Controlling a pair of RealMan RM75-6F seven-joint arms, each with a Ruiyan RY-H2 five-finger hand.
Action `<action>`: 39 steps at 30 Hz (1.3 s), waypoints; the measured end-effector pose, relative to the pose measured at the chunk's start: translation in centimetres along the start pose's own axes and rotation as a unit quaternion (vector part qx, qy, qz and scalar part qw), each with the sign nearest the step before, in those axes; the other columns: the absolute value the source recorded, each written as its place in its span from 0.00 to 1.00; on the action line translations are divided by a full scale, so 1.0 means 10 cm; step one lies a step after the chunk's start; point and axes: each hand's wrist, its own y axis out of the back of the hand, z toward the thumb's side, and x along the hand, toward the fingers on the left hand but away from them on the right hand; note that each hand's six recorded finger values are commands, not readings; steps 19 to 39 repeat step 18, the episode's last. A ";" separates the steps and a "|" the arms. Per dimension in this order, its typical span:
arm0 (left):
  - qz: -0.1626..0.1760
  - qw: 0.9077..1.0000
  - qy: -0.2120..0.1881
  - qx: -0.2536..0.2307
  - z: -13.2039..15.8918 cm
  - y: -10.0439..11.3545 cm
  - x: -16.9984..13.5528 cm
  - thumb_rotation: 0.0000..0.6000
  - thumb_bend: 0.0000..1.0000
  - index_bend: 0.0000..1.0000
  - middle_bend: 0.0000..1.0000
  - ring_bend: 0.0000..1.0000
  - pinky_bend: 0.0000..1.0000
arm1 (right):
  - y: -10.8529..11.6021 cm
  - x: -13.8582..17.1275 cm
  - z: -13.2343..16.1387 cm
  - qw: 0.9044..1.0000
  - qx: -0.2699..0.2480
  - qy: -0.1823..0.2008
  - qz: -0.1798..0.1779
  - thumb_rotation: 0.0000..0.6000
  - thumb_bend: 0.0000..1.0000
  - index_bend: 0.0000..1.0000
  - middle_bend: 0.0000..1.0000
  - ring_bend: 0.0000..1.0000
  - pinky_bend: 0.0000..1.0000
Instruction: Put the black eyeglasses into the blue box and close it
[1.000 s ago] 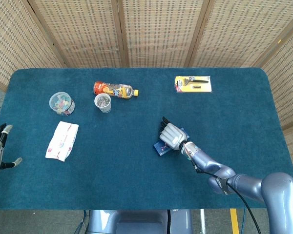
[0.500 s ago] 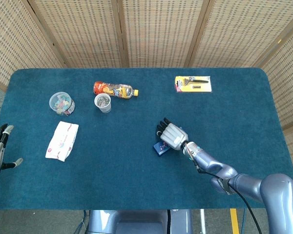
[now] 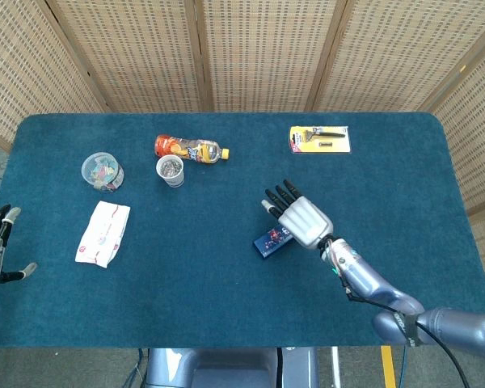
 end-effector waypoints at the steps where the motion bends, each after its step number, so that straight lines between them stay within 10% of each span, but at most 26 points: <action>1: 0.001 1.000 -0.001 -0.001 0.00 0.01 0.00 1.00 0.00 0.00 0.00 0.00 0.00 | 0.02 0.08 -0.11 1.000 -0.005 -0.020 -0.009 1.00 0.00 0.00 0.00 0.00 0.00; 6: 0.010 1.000 -0.009 -0.007 -0.01 0.07 -0.03 1.00 0.00 0.00 0.00 0.00 0.00 | -0.02 0.52 -0.58 0.990 -0.063 -0.113 -0.056 1.00 0.00 0.00 0.00 0.00 0.00; 18: 0.024 0.999 -0.030 -0.006 -0.02 0.14 -0.08 1.00 0.00 0.00 0.00 0.00 0.00 | -0.99 1.94 -1.20 0.928 -0.225 -0.279 -0.105 1.00 0.00 0.00 0.00 0.00 0.00; 39: 0.024 0.999 -0.030 -0.006 -0.02 0.14 -0.08 1.00 0.00 0.00 0.00 0.00 0.00 | -0.99 1.94 -1.20 0.928 -0.225 -0.279 -0.105 1.00 0.00 0.00 0.00 0.00 0.00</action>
